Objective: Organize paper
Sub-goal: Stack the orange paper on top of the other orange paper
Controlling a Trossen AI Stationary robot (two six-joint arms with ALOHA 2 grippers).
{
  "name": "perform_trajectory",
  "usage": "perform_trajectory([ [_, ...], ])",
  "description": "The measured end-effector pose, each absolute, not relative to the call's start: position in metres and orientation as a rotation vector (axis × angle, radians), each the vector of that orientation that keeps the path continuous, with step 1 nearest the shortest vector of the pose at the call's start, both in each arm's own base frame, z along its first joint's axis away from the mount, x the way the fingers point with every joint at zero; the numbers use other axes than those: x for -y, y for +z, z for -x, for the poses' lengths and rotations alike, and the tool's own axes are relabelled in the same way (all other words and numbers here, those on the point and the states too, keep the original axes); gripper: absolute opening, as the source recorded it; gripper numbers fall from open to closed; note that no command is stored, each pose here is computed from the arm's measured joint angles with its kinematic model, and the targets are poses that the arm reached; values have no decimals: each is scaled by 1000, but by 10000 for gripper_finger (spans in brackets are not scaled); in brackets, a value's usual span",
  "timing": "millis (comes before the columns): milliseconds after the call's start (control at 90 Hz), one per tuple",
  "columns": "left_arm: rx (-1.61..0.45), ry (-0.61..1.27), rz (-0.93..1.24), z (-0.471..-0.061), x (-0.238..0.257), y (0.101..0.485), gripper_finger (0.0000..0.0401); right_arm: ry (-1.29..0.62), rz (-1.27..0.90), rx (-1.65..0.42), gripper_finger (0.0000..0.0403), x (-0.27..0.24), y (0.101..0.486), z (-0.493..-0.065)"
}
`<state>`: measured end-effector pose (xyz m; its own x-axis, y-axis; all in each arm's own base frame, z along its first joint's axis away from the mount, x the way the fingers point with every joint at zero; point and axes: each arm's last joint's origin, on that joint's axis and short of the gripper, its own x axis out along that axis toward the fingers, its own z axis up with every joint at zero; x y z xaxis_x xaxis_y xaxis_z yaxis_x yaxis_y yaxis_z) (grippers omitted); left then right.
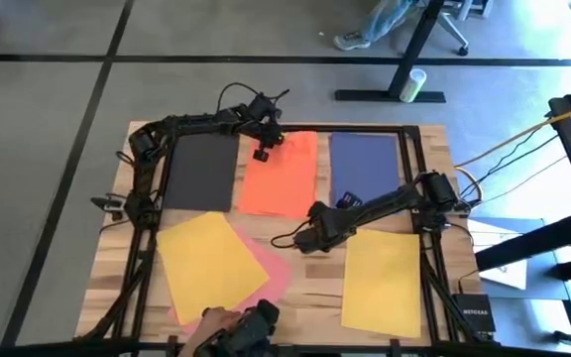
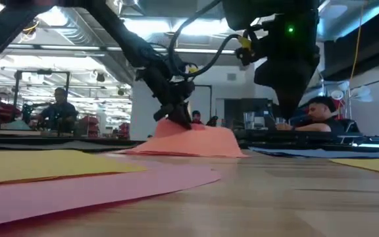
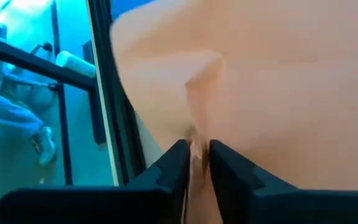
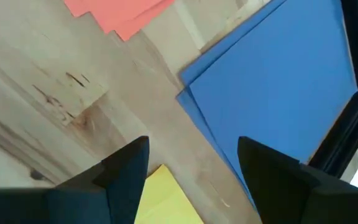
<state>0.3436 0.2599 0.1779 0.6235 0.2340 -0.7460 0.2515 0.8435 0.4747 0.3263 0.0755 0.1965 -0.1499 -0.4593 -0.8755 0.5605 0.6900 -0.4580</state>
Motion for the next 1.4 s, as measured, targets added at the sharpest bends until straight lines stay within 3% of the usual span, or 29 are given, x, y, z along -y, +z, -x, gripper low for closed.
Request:
perform_trajectory([
  [356,-1000,75,-574,-339,-263,176,141,-882,-108,-1456,236,-76,196,-328],
  [600,-1122,234,-482,-328,-256,194,155,-996,-117,-1335,229,-62,192,-333],
  [733,-1153,151,-228,-307,-235,216,155,-1087,-173,-1299,190,-33,177,-334],
  [867,-1232,96,29,-289,-215,216,155,-1055,-225,-1313,131,6,157,-337],
  [1089,-1394,166,87,-269,-199,183,155,-984,-234,-1296,14,71,150,-343],
  [1400,-1349,244,65,-257,-205,161,155,-928,-306,-1332,0,137,149,-330],
])
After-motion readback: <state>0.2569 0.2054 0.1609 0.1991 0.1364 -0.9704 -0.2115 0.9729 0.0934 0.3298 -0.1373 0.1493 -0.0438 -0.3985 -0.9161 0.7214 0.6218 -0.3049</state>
